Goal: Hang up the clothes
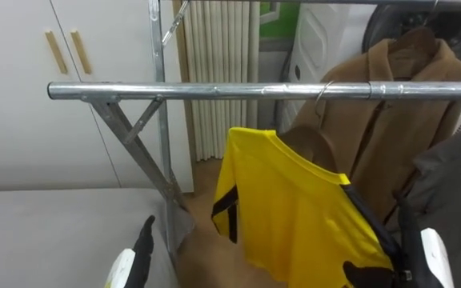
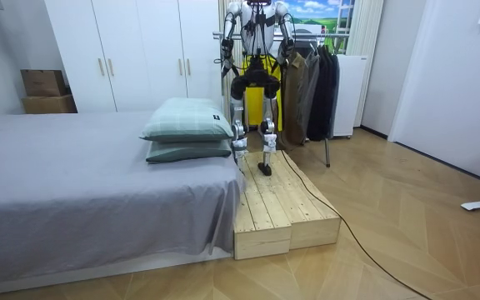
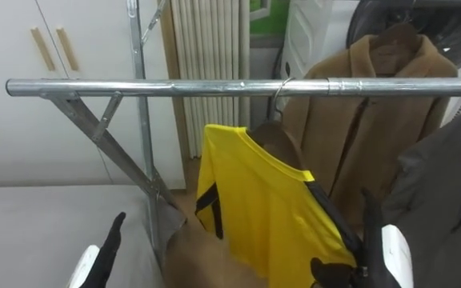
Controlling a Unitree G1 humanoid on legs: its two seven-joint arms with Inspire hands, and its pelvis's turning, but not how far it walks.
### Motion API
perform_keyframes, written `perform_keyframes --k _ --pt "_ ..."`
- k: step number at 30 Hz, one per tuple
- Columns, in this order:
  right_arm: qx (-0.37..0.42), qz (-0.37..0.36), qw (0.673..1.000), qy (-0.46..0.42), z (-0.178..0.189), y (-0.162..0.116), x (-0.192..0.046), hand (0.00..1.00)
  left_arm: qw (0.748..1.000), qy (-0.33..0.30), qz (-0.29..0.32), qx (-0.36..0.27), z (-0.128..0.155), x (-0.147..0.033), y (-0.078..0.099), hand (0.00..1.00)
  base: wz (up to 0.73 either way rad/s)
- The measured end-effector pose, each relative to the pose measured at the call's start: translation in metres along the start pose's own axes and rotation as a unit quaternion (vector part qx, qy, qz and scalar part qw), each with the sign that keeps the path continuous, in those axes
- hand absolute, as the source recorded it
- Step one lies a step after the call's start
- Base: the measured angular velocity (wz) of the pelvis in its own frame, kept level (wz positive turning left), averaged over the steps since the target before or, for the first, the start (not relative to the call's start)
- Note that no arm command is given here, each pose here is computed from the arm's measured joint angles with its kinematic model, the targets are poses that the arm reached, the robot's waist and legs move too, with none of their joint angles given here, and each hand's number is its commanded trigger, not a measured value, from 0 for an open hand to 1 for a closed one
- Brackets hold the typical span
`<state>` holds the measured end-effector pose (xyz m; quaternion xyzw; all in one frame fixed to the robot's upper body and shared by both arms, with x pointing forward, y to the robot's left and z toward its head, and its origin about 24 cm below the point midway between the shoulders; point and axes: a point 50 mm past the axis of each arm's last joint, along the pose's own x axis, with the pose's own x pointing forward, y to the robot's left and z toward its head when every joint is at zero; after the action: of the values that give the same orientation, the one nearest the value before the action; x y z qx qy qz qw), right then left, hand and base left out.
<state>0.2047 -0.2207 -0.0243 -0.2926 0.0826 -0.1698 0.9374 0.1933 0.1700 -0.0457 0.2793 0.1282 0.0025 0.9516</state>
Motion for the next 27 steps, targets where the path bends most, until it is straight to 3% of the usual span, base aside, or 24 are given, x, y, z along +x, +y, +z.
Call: perform_keyframes --k 11,20,27 --pt "0.023 0.019 0.999 0.039 -0.017 0.001 -0.012 0.0 1.0 0.028 -0.012 0.002 -0.014 -0.011 -0.004 0.0 0.0" --pt "0.06 0.096 0.967 0.229 -0.09 0.011 -0.055 0.0 0.997 0.077 -0.026 0.013 -0.043 -0.026 -0.006 0.0 0.03" --pt "0.074 0.145 0.909 0.385 -0.143 0.014 -0.109 0.0 0.991 0.134 -0.014 0.016 -0.071 -0.041 0.001 0.0 0.05"
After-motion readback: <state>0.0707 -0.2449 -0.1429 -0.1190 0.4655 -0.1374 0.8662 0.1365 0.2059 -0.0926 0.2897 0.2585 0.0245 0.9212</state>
